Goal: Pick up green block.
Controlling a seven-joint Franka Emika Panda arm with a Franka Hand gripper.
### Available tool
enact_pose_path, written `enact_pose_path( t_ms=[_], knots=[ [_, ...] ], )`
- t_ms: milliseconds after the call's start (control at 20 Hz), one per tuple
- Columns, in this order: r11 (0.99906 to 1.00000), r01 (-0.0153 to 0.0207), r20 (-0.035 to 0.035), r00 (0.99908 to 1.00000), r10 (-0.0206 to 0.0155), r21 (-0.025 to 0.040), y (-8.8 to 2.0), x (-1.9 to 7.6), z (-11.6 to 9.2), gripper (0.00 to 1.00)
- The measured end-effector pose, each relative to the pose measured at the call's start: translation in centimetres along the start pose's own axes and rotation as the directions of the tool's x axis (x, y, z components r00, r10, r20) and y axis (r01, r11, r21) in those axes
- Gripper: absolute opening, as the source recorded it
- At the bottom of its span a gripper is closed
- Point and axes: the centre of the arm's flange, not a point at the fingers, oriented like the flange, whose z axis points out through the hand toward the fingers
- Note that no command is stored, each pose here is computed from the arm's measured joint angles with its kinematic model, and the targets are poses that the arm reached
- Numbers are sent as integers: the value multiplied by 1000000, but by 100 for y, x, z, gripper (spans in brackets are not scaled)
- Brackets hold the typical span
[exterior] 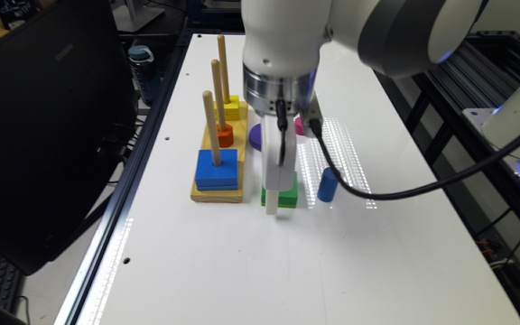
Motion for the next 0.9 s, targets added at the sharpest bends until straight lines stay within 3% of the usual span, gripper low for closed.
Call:
enact_pose_path(
  t_ms=[200, 250, 900],
  knots=[
    [1000000, 0, 0, 1000000, 0, 0, 0, 0, 0, 100],
    [999977, 6696, -970, 999977, -6696, -779, -2, -10, 6, 100],
    [999976, 6885, -875, 999976, -6885, -926, -2, -11, 6, 100]
  ],
)
